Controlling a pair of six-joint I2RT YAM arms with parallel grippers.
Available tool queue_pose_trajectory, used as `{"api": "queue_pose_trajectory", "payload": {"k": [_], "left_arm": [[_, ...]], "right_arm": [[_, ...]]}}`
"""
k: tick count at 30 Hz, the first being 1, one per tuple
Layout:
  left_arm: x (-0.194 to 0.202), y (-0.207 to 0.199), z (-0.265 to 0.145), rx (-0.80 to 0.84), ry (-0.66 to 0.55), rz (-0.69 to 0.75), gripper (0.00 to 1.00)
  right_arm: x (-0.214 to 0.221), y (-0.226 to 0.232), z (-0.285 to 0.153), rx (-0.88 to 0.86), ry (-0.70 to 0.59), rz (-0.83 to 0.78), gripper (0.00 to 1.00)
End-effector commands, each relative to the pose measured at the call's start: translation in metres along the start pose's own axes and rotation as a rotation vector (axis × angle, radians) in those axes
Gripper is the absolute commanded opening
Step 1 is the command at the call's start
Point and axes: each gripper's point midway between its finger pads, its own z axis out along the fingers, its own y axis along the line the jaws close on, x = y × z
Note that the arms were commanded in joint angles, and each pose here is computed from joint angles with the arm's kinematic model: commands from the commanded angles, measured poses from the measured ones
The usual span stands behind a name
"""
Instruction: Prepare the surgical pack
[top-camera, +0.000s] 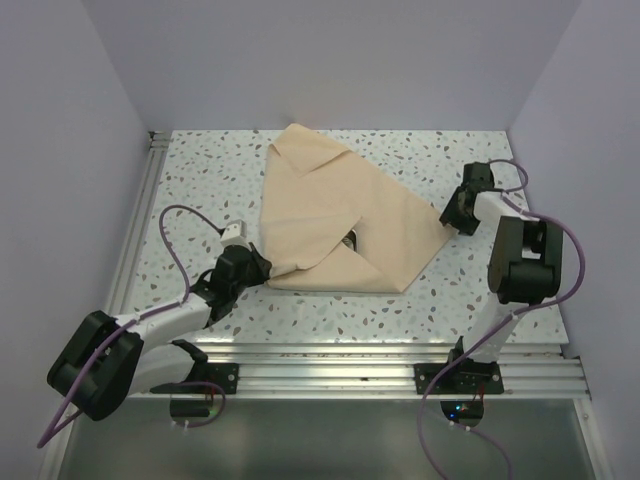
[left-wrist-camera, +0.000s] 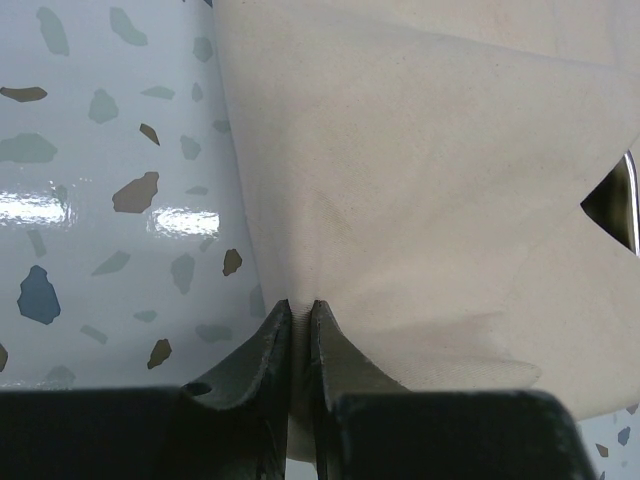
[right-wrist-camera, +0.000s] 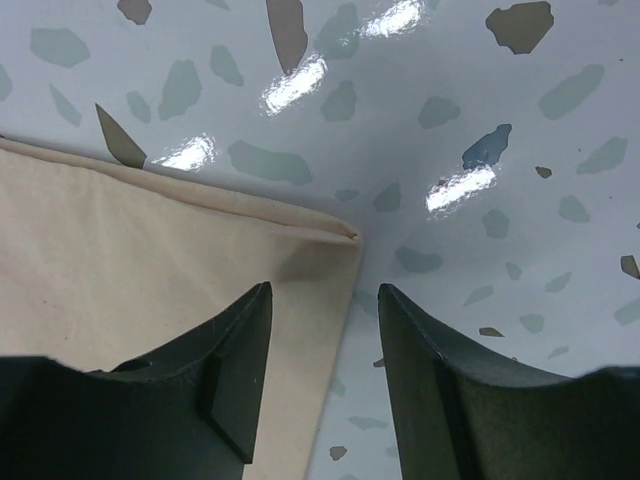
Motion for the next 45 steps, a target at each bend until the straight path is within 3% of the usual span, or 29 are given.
{"api": "queue_pose_trajectory", "payload": {"k": [1,6,10,13,14,16,31,36,45], "left_arm": [[0.003,0.009,-0.001,-0.021,-0.004,0.030,0.13],[0.003,0.010,-0.002,-0.024,-0.002,0.031,0.13],[0.003,0.011,-0.002,-0.027,-0.003,0.031,0.13],[0.004,0.012,-0.003,-0.030,-0.002,0.034,0.13],[0.004,0.012,-0.003,-0.031,-0.003,0.034,0.13],[0.005,0.013,-0.003,-0.034,-0.002,0.037,0.13],[-0.001,0.016,-0.003,-0.058,-0.016,0.054,0.12],[-0.004,0.016,-0.004,-0.066,-0.021,0.063,0.11],[-0.005,0.015,-0.001,-0.067,-0.017,0.077,0.09]], "right_arm": [[-0.014,-0.002,0.003,0.027,-0.034,0.001,0.51],[-0.010,-0.001,0.016,0.042,-0.001,-0.005,0.49],[-0.009,0.003,0.015,0.018,-0.011,0.001,0.39],[-0.012,0.006,0.010,0.003,-0.021,-0.002,0.24],[-0.016,0.011,0.002,-0.016,-0.043,-0.006,0.13],[-0.020,0.019,-0.008,-0.039,-0.068,-0.018,0.00],[-0.026,0.088,-0.115,-0.171,-0.246,-0.212,0.00],[-0.013,0.111,-0.134,-0.184,-0.211,-0.287,0.00],[0.042,0.219,-0.185,-0.338,-0.195,-0.456,0.00]]}}
